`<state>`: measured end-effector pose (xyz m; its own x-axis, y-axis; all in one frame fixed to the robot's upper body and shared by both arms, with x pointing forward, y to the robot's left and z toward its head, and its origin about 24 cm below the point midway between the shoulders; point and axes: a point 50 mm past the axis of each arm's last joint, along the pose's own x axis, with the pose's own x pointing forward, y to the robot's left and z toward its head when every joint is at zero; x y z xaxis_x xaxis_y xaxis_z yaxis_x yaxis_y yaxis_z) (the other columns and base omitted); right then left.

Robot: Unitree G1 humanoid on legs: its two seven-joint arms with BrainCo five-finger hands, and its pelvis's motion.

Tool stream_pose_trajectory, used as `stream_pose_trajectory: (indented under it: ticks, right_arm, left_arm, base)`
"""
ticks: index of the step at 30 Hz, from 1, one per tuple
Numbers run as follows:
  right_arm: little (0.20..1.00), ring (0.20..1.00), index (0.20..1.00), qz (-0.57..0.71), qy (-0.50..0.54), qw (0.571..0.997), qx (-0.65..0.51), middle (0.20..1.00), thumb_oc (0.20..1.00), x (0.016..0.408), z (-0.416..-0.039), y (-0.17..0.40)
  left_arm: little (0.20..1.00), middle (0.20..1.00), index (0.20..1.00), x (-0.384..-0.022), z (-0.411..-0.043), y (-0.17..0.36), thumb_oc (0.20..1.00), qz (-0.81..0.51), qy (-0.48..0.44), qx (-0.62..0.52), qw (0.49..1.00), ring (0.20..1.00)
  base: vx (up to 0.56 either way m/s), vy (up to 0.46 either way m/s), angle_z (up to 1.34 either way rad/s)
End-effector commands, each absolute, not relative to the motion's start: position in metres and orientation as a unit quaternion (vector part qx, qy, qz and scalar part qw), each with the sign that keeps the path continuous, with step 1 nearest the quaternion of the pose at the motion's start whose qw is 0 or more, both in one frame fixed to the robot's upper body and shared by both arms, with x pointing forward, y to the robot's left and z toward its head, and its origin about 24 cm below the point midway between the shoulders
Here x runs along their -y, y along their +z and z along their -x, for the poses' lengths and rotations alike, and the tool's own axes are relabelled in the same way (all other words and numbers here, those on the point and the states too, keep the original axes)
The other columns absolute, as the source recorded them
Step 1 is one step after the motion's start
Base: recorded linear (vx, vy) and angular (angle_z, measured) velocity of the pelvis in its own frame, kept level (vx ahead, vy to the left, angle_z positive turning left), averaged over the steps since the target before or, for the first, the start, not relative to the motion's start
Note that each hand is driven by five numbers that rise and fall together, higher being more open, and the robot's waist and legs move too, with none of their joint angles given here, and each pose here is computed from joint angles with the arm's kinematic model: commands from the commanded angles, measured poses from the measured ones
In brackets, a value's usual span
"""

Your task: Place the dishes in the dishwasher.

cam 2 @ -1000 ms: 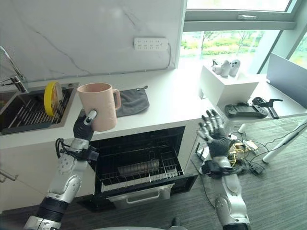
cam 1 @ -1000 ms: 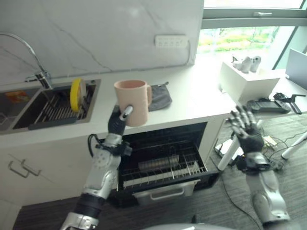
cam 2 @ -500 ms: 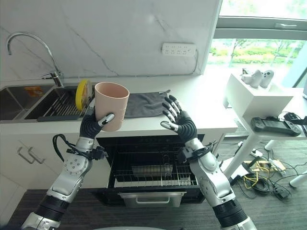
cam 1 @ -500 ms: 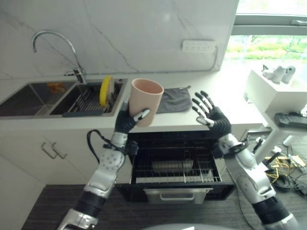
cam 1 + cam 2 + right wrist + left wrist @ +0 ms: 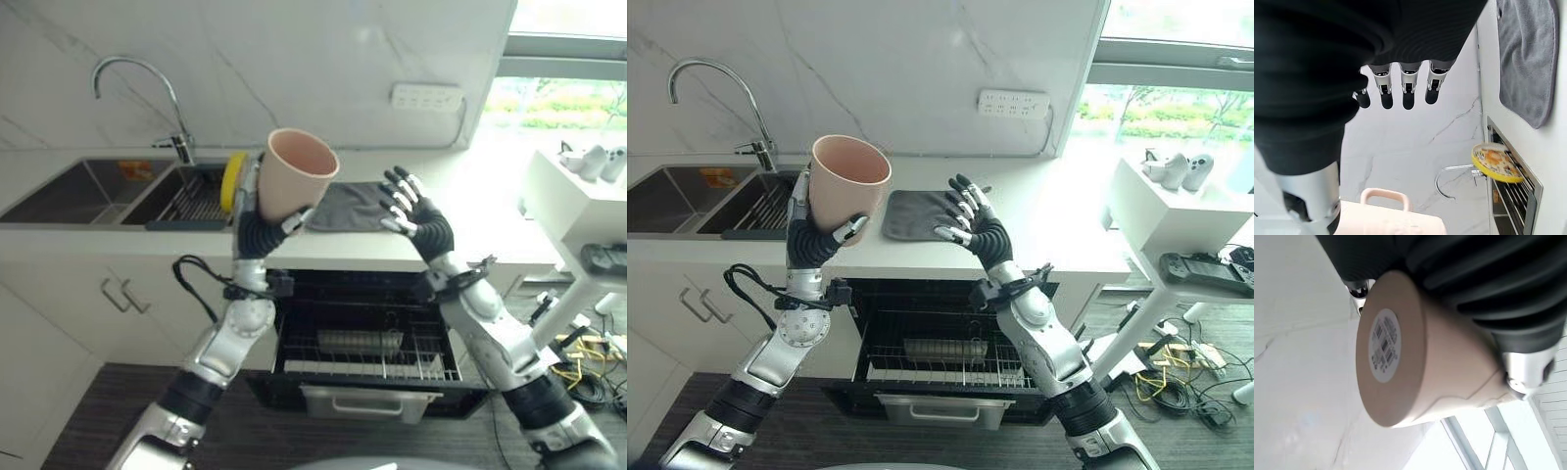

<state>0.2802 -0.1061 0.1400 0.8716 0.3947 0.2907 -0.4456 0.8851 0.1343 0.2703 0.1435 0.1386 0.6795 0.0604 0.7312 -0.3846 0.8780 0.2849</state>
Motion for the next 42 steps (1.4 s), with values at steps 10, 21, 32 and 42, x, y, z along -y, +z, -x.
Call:
stream_pose_trajectory:
  ticks: [10, 21, 32, 42]
  right_arm:
    - [1.0, 1.0, 1.0, -0.169, 0.304, 0.913, 0.213, 1.0, 1.0, 0.071, -0.275, 0.199]
    - [1.0, 1.0, 1.0, -0.181, 0.327, 0.902, 0.217, 1.0, 1.0, 0.059, -0.271, 0.208]
    - [1.0, 1.0, 1.0, -0.181, 0.353, 0.893, 0.214, 1.0, 1.0, 0.049, -0.267, 0.211]
    - [1.0, 1.0, 1.0, -0.185, 0.335, 0.902, 0.201, 1.0, 1.0, 0.045, -0.27, 0.208]
  left_arm:
    - [0.2, 0.2, 0.2, -0.121, -0.284, 0.164, 0.2, -0.215, 0.154, 0.453, 0.851, 0.2]
    - [0.2, 0.2, 0.2, -0.113, -0.286, 0.155, 0.2, -0.238, 0.156, 0.437, 0.853, 0.2]
    - [0.2, 0.2, 0.2, -0.107, -0.286, 0.142, 0.2, -0.261, 0.147, 0.429, 0.852, 0.2]
    - [0.2, 0.2, 0.2, -0.1, -0.282, 0.137, 0.2, -0.261, 0.156, 0.451, 0.839, 0.2]
  base:
    - [0.03, 0.009, 0.05]
    - [0.02, 0.003, 0.05]
    - [0.0, 0.0, 0.0]
    - [0.0, 0.0, 0.0]
